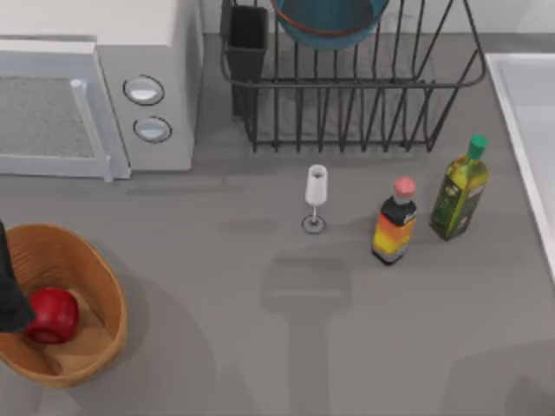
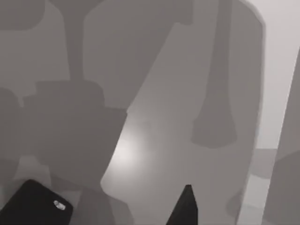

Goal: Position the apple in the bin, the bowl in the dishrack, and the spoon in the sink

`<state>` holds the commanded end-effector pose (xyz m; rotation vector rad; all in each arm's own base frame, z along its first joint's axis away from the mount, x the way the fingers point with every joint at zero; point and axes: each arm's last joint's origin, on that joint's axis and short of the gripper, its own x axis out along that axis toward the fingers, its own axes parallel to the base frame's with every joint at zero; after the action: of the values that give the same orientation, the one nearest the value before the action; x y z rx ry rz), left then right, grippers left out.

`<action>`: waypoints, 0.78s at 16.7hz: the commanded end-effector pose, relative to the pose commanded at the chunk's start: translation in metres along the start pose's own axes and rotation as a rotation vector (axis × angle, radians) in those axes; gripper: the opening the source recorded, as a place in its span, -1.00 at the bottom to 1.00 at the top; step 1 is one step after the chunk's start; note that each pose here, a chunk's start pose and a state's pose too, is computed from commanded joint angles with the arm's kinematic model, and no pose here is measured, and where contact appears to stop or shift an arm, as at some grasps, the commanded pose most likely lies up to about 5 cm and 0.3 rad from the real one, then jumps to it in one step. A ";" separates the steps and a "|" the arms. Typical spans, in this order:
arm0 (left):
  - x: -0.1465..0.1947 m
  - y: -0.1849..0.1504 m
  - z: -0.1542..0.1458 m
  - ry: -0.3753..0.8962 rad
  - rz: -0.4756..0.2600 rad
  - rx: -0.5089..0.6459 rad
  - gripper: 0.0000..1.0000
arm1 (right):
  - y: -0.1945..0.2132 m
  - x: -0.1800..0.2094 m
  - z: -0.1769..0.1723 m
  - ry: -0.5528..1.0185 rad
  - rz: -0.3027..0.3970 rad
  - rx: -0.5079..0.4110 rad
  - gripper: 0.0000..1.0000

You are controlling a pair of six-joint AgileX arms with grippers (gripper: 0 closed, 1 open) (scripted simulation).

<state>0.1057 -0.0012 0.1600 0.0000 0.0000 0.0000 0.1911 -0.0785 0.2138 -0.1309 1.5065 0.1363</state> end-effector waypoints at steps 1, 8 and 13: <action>0.000 0.000 0.000 0.000 0.000 0.000 1.00 | 0.000 -0.001 -0.001 0.001 0.001 0.008 -1.00; 0.000 0.000 0.000 0.000 0.000 0.000 1.00 | -0.005 -0.004 0.011 0.015 0.014 0.011 -1.00; 0.000 0.000 0.000 0.000 0.000 0.000 1.00 | -0.032 -0.025 0.071 0.035 0.037 0.020 -1.00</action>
<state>0.1057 -0.0012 0.1600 0.0000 0.0000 0.0000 0.2651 -0.0978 0.2431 -0.0894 1.5454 0.1494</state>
